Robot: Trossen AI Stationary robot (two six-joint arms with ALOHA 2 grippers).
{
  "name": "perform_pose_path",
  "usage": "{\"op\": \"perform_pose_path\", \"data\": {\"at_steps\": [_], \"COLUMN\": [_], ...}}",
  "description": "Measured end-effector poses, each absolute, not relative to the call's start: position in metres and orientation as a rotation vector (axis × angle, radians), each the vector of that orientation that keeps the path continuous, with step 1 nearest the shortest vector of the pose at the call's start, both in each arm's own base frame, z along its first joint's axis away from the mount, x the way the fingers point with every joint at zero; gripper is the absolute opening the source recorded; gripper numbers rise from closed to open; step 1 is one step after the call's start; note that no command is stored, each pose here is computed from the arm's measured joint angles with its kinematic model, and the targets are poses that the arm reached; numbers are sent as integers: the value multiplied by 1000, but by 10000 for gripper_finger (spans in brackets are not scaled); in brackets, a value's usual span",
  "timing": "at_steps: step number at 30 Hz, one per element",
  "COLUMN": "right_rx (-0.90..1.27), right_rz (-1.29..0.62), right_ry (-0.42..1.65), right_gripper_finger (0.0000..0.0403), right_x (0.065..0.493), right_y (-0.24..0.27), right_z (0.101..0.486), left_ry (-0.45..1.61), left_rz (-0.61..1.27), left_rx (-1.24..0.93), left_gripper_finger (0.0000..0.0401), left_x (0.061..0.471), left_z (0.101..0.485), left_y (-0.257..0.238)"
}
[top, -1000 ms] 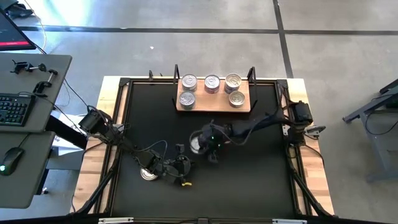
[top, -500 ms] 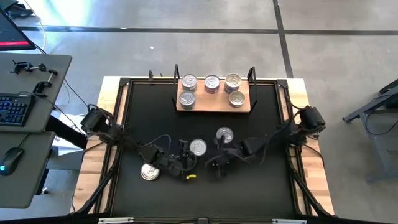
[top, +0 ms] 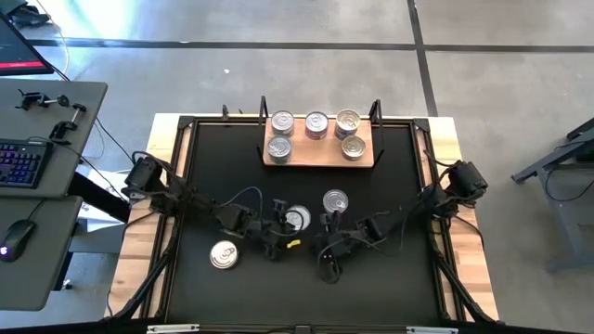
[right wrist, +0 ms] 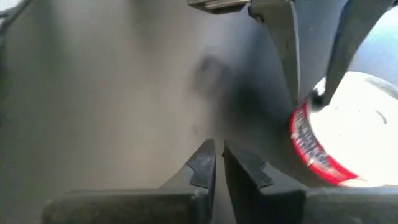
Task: Stack canned seafood by type on shelf
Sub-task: Put the red tuna can on the shelf
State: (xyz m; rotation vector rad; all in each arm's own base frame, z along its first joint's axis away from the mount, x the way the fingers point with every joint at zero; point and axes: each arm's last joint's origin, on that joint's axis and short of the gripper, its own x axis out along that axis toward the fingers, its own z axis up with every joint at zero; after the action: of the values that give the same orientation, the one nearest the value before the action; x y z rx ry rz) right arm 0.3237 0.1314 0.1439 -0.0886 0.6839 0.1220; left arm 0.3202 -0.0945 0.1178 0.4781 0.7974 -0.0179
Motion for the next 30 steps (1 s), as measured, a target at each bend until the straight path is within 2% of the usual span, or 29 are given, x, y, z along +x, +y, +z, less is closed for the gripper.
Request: {"op": "perform_pose_path", "data": {"at_steps": [5,10,13,16,21,30], "right_rx": [-185,-512,-720,-835,-898,-904], "right_rz": [185,277,250,156,15,-28], "right_ry": [650,602,608,634,675,666], "right_gripper_finger": [94,185,220,232,233,233], "right_x": [325,324,322,322,324,332], "right_y": [125,126,129,131,131,134], "right_z": [155,159,155,148,134,110], "left_ry": [749,701,663,637,585,521], "left_rz": [-53,-64,-44,-25,-27,-43], "left_rx": [457,381,321,262,184,118], "left_gripper_finger": [8,4,2,1,1,0], "left_x": [323,326,327,328,330,333], "left_z": [121,124,131,135,142,148], "left_y": [-97,-99,-100,-100,-101,-103]}}
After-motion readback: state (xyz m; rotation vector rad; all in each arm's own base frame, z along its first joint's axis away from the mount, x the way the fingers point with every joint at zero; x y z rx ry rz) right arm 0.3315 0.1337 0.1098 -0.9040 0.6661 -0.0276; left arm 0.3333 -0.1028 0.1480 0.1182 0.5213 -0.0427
